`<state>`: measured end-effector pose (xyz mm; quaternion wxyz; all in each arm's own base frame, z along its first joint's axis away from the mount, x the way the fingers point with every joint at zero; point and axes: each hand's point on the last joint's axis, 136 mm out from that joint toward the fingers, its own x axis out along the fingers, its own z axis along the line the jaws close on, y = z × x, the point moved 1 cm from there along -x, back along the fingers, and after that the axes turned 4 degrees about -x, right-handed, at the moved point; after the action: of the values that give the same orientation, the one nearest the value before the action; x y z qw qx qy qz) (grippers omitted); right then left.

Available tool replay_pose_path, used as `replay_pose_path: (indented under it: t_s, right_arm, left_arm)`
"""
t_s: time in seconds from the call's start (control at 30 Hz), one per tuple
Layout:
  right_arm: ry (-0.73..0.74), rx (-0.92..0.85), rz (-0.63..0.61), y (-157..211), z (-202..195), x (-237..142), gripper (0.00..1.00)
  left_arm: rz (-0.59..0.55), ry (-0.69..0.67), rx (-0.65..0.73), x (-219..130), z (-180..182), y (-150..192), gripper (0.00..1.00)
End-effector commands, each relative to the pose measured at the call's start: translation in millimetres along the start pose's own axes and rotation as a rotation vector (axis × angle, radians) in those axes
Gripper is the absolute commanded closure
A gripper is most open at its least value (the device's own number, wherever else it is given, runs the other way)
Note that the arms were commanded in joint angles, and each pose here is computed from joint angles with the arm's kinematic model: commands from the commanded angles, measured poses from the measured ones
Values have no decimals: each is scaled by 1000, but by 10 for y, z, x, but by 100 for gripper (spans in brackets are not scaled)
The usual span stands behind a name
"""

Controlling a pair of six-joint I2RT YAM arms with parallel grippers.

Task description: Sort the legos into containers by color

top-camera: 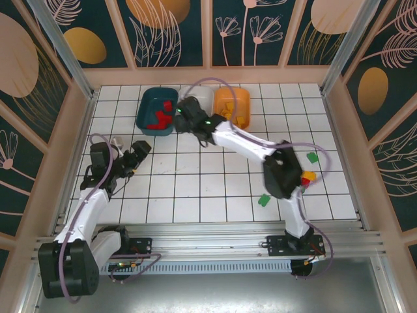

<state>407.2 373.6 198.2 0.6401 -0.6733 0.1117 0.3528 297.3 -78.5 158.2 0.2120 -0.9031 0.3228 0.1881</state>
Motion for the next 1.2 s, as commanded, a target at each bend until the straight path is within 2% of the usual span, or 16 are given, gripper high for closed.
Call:
replay_pose_path:
  t_s: [0.0, 0.1, 0.2, 0.3, 0.43, 0.8, 0.93, 1.0, 1.07, 1.17]
  right_arm:
    - [296, 241, -4, 415, -876, -589, 26]
    - [470, 349, 136, 1257, -1464, -1023, 24]
    - [580, 470, 293, 1977, -1877, -1398, 23]
    - [563, 603, 406, 2480, -2011, -1579, 23]
    - [525, 746, 488, 2886, -2079, -1672, 23]
    - [388, 790, 593, 3159, -1886, -1466, 29]
    - [391, 758, 618, 3191, -1874, -1392, 44]
    - [403, 738, 615, 3176, -1896, -1379, 58]
    - [393, 726, 604, 3132, -1890, -1359, 67]
    - [341, 711, 574, 2994, -1813, -1301, 74]
  left_arm:
    - [17, 115, 81, 85, -343, 182, 2]
    - [82, 169, 133, 210, -504, 488, 2]
    - [139, 171, 198, 327, -574, 750, 2]
    - [192, 167, 239, 413, -597, 914, 2]
    - [216, 155, 249, 468, -576, 978, 2]
    - [223, 106, 254, 501, -452, 996, 1]
    - [230, 87, 254, 533, -442, 989, 1]
    - [227, 76, 255, 536, -435, 978, 1]
    - [222, 68, 256, 537, -430, 966, 1]
    - [208, 46, 262, 532, -411, 931, 1]
